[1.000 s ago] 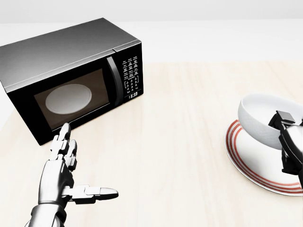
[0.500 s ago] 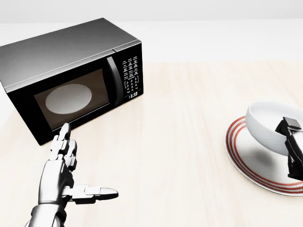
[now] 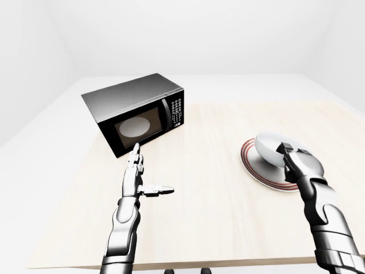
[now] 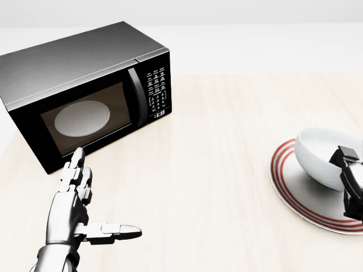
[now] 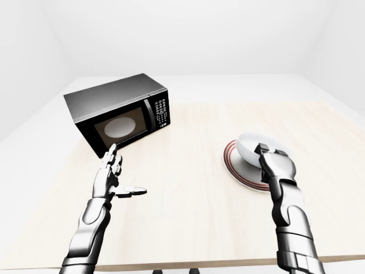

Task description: Pick up the white bowl and put it on the plate.

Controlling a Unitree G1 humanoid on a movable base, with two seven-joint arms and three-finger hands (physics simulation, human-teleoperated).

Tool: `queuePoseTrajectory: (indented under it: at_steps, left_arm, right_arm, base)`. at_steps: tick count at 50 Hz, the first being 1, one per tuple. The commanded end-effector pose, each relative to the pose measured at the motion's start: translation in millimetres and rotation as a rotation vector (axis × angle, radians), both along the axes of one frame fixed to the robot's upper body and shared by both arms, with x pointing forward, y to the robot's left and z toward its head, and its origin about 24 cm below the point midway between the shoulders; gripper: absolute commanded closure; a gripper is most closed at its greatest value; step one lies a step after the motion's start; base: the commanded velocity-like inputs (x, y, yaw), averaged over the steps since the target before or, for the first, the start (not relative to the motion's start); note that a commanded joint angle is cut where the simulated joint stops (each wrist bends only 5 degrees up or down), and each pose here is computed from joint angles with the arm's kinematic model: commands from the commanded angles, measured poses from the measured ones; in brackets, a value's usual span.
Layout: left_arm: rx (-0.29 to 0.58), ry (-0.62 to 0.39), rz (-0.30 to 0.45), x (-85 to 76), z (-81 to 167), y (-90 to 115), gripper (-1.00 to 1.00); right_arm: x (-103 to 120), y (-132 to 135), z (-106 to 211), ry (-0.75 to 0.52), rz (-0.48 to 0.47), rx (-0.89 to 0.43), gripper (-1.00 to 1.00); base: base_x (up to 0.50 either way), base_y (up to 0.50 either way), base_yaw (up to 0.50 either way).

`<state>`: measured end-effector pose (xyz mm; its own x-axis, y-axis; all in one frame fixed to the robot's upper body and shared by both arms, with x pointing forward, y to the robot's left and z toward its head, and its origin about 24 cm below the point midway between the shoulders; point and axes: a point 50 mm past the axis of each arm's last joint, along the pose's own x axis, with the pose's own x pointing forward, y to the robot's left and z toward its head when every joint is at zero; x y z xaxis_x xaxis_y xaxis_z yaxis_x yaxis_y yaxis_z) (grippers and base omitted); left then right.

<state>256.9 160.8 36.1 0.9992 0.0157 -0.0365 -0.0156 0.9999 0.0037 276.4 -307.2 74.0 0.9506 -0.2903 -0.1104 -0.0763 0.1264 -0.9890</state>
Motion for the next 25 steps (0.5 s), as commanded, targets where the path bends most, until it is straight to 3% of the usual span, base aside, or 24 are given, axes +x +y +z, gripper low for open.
queuePoseTrajectory:
  at_steps: [1, 25]
  left_arm:
    - [0.000, 0.000, 0.000, 0.0, 0.0, 0.0, -1.00]
    - [0.000, 0.000, 0.000, 0.0, 0.0, 0.0, -1.00]
  right_arm:
    - [1.4, -1.2, -1.4, -0.061, -0.003, 0.104, 1.00]
    - [-1.1, 0.6, -4.2, -0.045, -0.002, 0.105, 1.00]
  base:
    - [0.00, 0.00, 0.00]
    - [0.00, 0.00, 0.00]
